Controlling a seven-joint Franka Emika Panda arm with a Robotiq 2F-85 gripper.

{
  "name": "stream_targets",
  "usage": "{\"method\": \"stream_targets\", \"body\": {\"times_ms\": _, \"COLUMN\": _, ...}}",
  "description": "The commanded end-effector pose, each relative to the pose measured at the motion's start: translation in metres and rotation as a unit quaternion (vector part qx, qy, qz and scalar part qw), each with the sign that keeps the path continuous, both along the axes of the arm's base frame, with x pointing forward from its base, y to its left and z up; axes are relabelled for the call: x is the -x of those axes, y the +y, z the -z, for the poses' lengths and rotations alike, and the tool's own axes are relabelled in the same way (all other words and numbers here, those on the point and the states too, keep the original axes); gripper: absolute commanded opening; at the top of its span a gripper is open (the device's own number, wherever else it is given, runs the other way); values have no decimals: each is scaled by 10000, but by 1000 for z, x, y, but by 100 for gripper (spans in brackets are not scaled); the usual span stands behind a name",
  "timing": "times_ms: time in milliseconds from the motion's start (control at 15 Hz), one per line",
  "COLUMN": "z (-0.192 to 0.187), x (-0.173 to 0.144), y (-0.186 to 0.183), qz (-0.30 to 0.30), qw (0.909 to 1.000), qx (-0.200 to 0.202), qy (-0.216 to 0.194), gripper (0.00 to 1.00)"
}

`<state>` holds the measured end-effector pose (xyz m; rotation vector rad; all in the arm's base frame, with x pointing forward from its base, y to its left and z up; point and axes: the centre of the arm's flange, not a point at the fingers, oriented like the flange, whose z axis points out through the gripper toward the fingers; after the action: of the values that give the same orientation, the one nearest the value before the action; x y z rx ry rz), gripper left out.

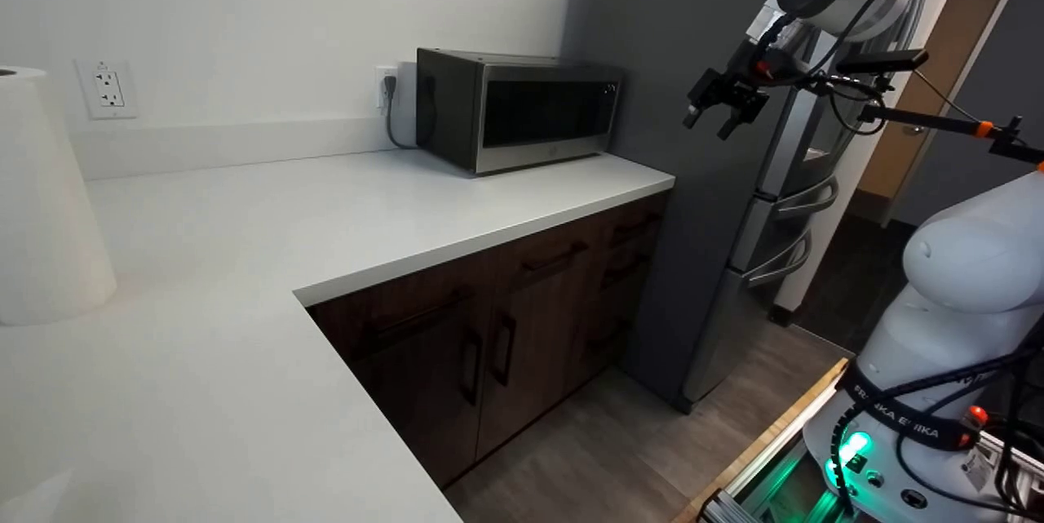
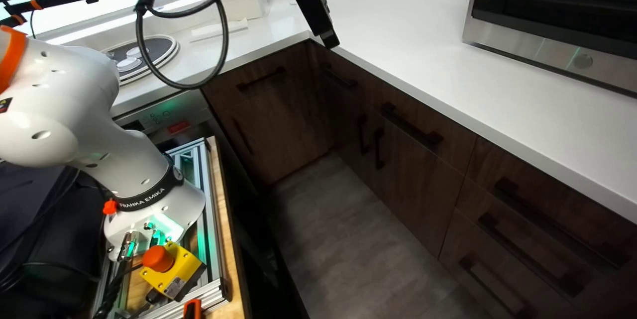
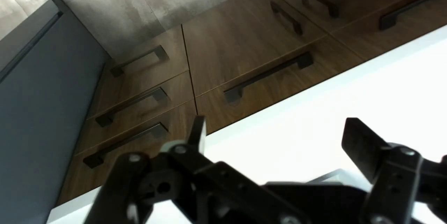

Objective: Pull open the drawer

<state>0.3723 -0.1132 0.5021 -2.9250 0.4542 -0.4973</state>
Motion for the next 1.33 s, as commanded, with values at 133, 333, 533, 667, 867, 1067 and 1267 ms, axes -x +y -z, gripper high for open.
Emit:
{"method": "stream_targets", "body": {"times_ms": 133, "z": 98, "x": -82, "y": 7, "qz": 1489, "qw": 9885, "qx": -246, "qy": -108, "gripper": 100}}
{"method": "stream_targets", "body": {"times_ms": 333, "z": 156, "x": -121, "y": 14, "qz": 2203, "qw": 9742, "qx": -471, "qy": -132, "gripper": 100}}
{"method": "stream_targets", "body": {"times_ms": 533, "z": 219, "x": -146, "y": 24, "qz": 2862, "qw": 9544, "qx": -843, "qy": -56, "gripper": 100}}
{"method": "stream_targets", "body": {"times_ms": 667, "z": 194, "x": -116, "y": 25, "qz": 2476, "qw": 9671, "qx": -579, "qy": -45, "gripper": 100}}
{"method": "stream_targets", "body": {"times_ms": 867, "z": 190, "x": -118, "y": 23, "qz": 2477, "qw": 9671, "qx": -574, "qy": -100, "gripper": 100}}
{"method": "stream_targets", "body": {"times_ms": 1067, "z": 179, "x": -117, "y": 22, "qz": 2479, "qw": 9668, "qx": -594, "qy": -198, "gripper": 100}}
{"method": "stream_targets", "body": {"times_ms": 1267, "z": 202, "x": -125, "y": 18, "qz": 2428, "qw": 9662, "qx": -815, "qy": -279, "gripper": 100}}
